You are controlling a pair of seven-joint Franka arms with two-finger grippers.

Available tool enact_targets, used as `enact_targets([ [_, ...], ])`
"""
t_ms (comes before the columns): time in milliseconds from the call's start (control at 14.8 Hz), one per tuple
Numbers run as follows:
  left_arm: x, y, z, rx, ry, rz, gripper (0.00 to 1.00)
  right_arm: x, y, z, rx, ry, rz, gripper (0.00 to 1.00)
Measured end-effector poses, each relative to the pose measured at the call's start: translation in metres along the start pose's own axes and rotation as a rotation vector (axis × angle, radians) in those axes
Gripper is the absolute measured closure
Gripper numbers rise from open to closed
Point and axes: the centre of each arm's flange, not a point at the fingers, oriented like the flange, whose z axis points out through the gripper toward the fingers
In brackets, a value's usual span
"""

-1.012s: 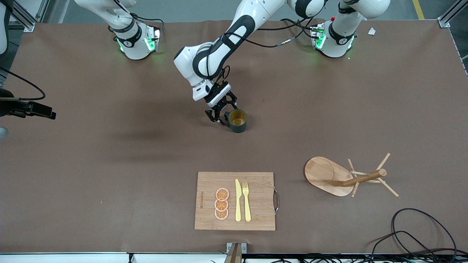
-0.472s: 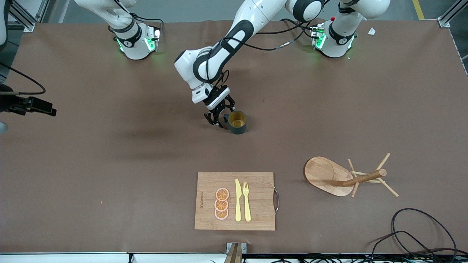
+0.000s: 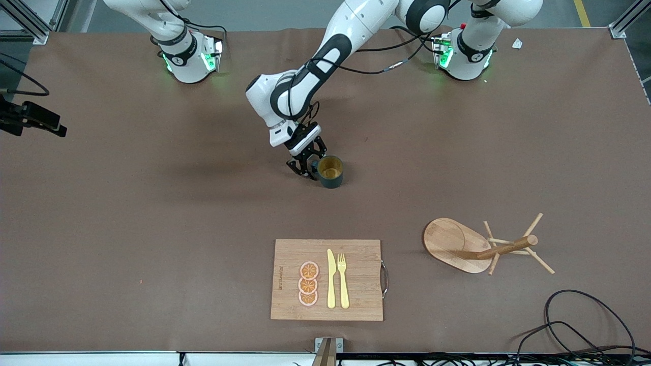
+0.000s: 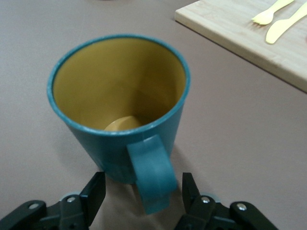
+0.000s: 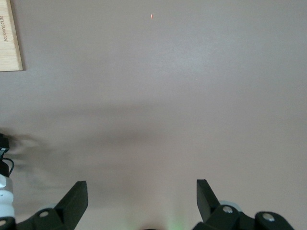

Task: Pass cup and hang on rack
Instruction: 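Close the left gripper on the teal mug's handle, then lift the mug by its handle and carry it to the wooden rack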

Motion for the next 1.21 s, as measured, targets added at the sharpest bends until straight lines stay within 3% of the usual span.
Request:
enact_targets([
  [337,0.001,0.001,0.0,-0.006,0.004,-0.002,0.79,-0.012,0.0,-0.009,0.003,0.009,-0.001,0.0],
  [540,0.009,0.008,-0.003,-0.017,-0.002,-0.014,0.79,-0.019,0.001,-0.013,0.005,0.003,0.0,0.0],
  [675,0.037,0.023,-0.007,-0.013,-0.039,-0.062,0.79,-0.022,0.004,-0.014,0.006,-0.008,0.005,0.0],
  [1012,0.184,0.073,-0.007,0.005,-0.32,-0.138,0.79,-0.028,0.007,-0.017,0.008,-0.016,0.011,0.0],
  [1214,0.274,0.09,-0.018,-0.038,-0.546,-0.22,0.79,-0.029,0.007,-0.02,0.008,-0.011,0.01,0.0],
])
